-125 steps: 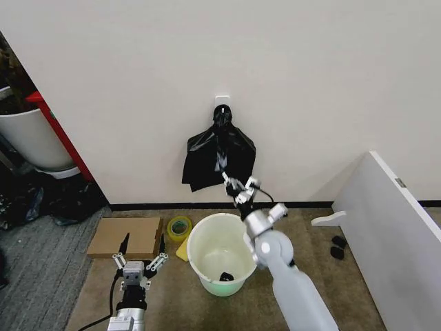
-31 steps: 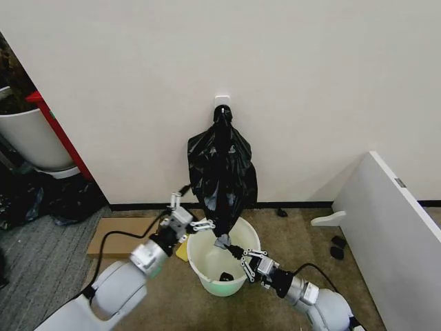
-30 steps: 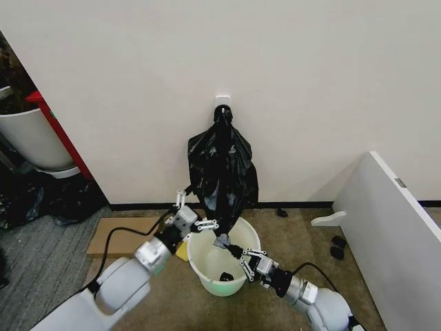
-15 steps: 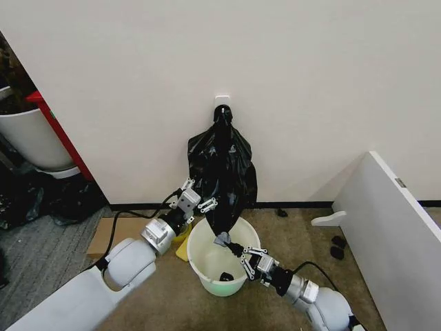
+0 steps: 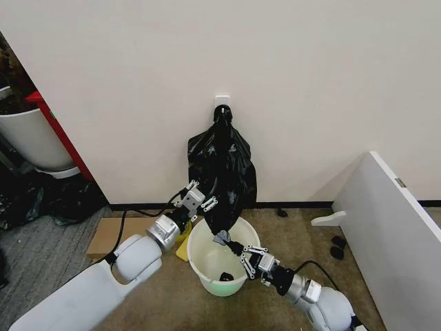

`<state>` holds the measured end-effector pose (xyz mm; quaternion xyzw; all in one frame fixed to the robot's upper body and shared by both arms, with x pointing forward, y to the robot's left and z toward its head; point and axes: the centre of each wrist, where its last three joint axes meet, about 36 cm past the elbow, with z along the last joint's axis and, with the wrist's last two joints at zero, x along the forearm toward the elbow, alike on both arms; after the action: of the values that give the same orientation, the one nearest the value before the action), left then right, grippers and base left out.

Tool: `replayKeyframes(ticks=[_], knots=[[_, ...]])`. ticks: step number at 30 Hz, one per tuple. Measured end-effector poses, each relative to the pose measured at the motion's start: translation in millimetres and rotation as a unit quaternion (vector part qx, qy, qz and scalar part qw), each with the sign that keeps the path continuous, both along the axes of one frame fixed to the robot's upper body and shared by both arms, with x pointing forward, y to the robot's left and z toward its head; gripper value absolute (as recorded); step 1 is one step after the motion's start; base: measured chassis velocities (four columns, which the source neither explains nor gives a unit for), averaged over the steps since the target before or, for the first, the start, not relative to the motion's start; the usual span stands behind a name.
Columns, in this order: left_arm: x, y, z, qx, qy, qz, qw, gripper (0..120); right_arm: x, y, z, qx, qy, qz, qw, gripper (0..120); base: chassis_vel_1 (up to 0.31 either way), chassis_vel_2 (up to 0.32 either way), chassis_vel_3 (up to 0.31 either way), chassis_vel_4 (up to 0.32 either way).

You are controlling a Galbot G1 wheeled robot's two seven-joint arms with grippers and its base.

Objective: Place the garbage bag over the trash bin.

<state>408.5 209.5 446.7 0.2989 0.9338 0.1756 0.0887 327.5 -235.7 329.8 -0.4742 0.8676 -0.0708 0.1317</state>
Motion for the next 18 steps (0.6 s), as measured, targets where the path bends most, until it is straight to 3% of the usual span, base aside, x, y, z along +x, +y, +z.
replayKeyframes(ticks=[3,8,18], knots=[[0.2,-0.5,0.2,-0.003,0.001,0.002,1.0,24,0.3,-0.2,0.4,0.0,-0.001,0.0,1.0,0,0.0,0.0,0.0,0.0],[0.3,-0.5,-1.9,-0.024,0.007,0.023,0.9994,1,0.2,0.1,0.5,0.003,0.0,-0.001,1.0,0,0.0,0.0,0.0,0.0],[-9.5,5.4,-5.5,-0.074,0.008,0.055,0.9957,0,-6.8,5.6,10.5,0.02,0.012,-0.029,0.999,0,0.0,0.0,0.0,0.0]])
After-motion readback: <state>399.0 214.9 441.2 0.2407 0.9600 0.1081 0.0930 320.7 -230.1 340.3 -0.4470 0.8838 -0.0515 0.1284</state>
